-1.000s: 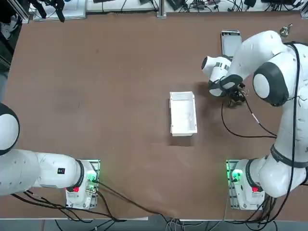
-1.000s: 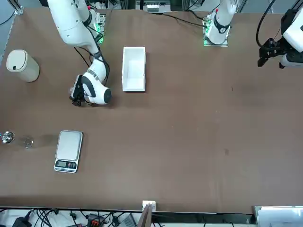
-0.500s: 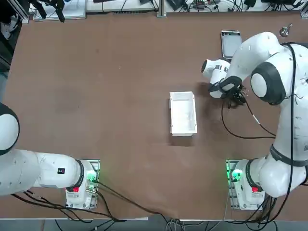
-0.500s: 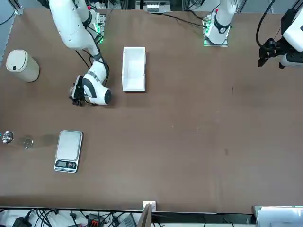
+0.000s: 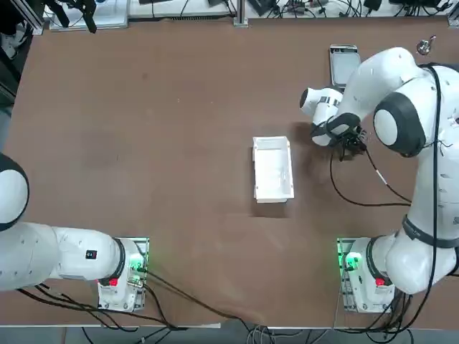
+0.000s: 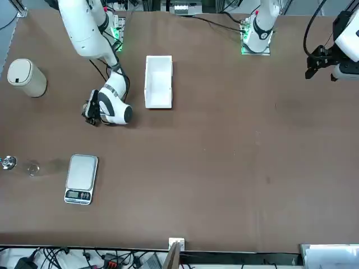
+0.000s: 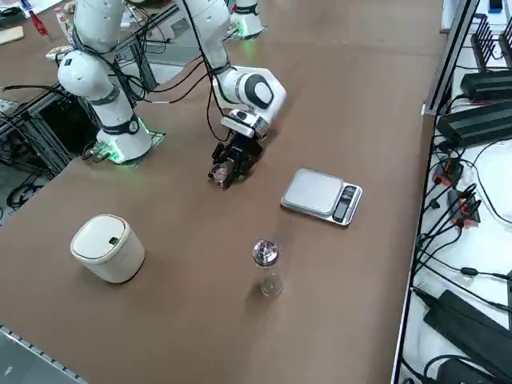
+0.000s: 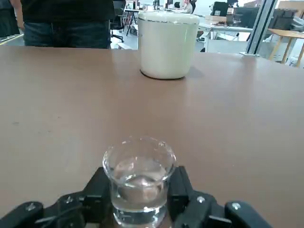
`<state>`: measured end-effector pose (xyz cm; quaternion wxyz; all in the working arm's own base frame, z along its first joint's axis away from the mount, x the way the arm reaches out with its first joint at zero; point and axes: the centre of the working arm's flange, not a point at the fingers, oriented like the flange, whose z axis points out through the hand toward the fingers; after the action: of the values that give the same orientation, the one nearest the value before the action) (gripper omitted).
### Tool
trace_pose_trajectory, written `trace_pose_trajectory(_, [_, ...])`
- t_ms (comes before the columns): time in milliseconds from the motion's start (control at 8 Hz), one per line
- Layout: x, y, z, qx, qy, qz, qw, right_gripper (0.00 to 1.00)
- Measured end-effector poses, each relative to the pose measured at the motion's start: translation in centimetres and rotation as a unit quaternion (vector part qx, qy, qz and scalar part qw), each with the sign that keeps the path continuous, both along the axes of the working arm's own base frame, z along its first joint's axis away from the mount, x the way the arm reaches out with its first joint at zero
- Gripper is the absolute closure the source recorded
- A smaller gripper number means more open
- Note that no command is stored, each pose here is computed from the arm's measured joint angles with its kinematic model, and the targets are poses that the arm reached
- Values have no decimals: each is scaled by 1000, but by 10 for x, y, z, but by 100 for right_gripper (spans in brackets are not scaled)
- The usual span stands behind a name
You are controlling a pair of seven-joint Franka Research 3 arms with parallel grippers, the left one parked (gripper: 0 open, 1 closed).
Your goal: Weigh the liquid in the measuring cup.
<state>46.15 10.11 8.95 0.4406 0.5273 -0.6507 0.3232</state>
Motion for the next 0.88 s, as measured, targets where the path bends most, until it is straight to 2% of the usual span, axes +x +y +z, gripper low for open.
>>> trace_pose_trajectory(375, [16,4,11,-10,-16,17,1000,38])
trace_pose_trajectory(875, [65,39,49,-38,-53,114,991,38])
